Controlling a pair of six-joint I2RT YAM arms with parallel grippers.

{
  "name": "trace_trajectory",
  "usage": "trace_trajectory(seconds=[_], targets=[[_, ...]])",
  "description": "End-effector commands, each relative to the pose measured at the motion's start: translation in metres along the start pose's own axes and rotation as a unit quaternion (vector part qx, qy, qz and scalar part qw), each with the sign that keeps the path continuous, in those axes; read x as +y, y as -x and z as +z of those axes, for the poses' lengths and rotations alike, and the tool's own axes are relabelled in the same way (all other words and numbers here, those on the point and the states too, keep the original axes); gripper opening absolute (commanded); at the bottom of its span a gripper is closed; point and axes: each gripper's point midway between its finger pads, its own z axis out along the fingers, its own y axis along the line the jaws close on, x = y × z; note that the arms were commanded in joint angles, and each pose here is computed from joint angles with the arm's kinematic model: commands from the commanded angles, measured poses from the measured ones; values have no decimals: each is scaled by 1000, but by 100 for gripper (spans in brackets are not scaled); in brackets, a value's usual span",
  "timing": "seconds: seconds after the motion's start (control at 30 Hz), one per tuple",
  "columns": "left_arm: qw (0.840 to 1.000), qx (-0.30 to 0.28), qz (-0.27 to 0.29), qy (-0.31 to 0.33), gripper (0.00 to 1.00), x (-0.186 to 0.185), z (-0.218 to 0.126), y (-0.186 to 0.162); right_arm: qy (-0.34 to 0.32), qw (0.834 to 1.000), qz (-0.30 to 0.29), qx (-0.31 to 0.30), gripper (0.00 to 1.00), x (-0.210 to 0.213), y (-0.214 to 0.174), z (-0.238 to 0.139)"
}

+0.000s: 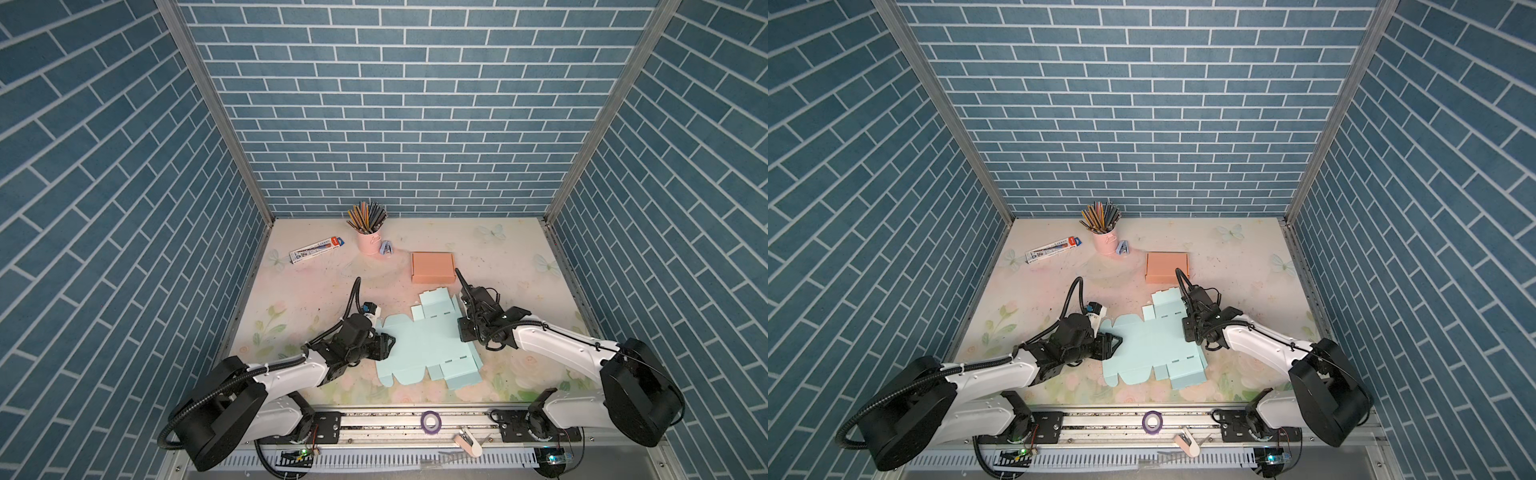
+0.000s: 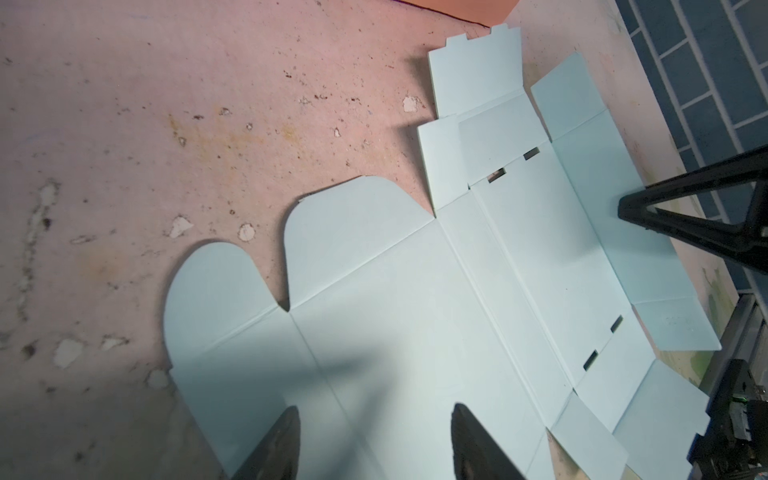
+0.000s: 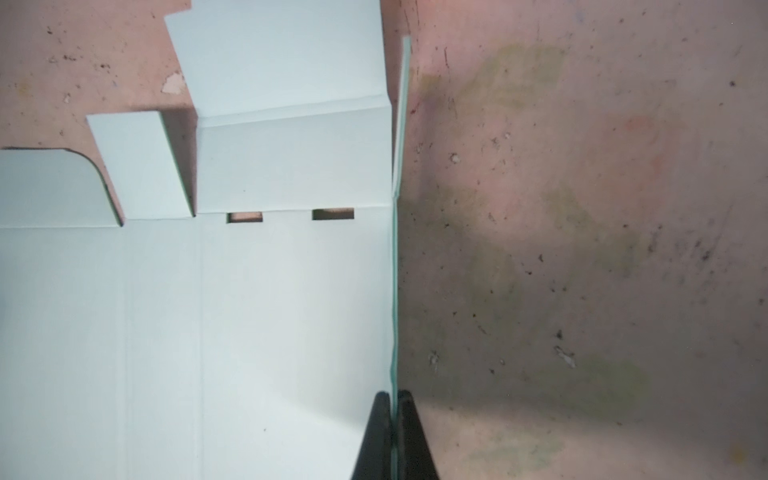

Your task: Fold the paper box

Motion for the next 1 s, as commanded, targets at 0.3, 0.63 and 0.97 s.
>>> trace_trajectory(seconds=[0.3,0.63,0.97], targets=[[997,-64,-4,-48,48,-23,-30,31,-34,983,-142,-109,0,15,66,-62],[983,-141,4,-117,13,-69,-70,106,-77,944,-279,-157,0,56,80,-76],[970,-186,-15,-158,8,-84,-68,191,-43,926,-315,-202,0,81,80,-85]])
